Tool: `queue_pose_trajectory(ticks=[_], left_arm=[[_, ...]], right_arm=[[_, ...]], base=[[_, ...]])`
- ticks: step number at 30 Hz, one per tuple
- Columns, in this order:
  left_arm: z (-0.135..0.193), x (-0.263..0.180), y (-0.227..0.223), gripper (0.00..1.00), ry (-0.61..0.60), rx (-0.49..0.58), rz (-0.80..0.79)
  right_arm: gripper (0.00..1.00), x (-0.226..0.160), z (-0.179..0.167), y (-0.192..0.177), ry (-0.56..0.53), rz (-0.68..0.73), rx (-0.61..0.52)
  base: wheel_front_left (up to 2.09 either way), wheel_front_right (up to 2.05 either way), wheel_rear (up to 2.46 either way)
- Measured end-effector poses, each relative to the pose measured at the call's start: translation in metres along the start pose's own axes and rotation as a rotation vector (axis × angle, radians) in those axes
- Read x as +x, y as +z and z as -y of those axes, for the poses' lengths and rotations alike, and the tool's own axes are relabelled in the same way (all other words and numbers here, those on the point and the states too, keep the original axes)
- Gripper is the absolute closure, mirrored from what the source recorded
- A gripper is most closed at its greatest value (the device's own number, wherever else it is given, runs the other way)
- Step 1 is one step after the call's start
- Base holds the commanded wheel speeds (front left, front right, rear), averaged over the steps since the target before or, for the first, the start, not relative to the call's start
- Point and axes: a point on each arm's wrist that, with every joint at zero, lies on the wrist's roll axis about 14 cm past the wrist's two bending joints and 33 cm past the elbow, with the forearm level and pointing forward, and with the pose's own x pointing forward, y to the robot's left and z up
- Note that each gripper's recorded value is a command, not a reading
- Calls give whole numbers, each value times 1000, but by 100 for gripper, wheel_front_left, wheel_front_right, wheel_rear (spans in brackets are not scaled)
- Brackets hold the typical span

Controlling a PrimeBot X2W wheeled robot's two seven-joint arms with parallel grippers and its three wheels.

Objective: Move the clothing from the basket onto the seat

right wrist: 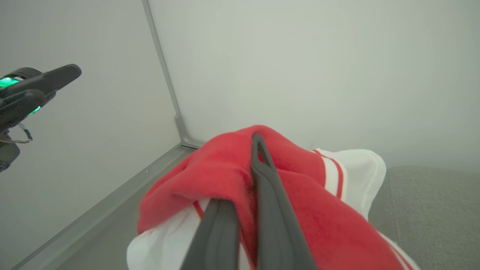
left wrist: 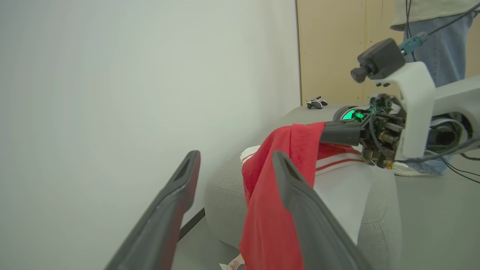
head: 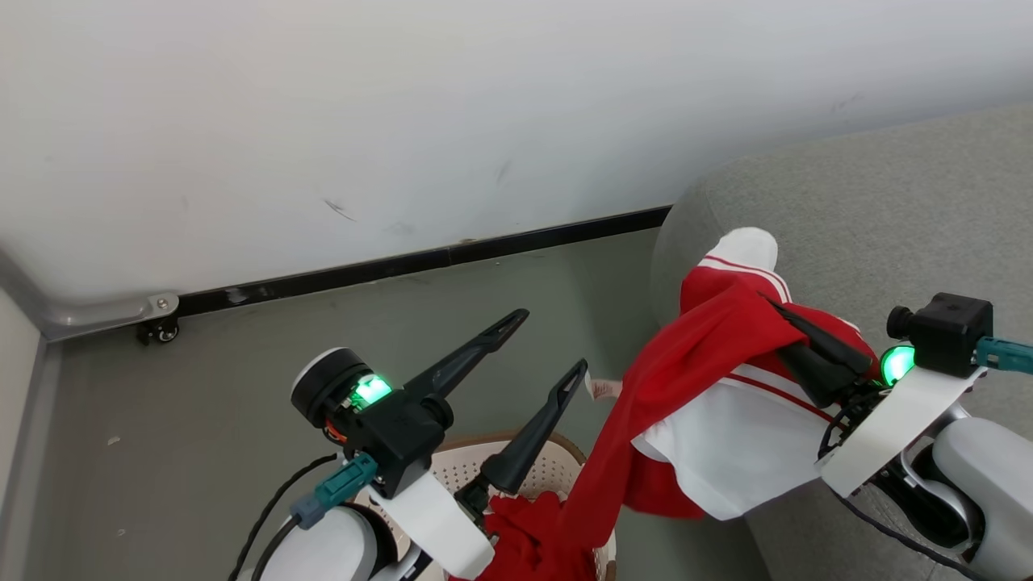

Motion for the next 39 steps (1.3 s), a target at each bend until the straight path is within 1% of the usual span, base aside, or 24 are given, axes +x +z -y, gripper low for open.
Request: queue_pose_trajectory(ticks=[12,18,30,39], left_arm=[[26,10,-8,0,-88,-50,-2],[37,15,-11,0,-126,-70,-2],[53,26,-22,0,-187,-98,-14],[54,30,-35,0,-206,-118,-34]], right_arm=[[100,-27,34,-5,-126,2,13],[100,-42,51,0,-192,19,16],[100,-71,65,-9,-280,13,39],[100,-75,69,-11,-303,9,42]], base=[[0,0,0],[0,0,0],[0,0,0],[0,0,0]])
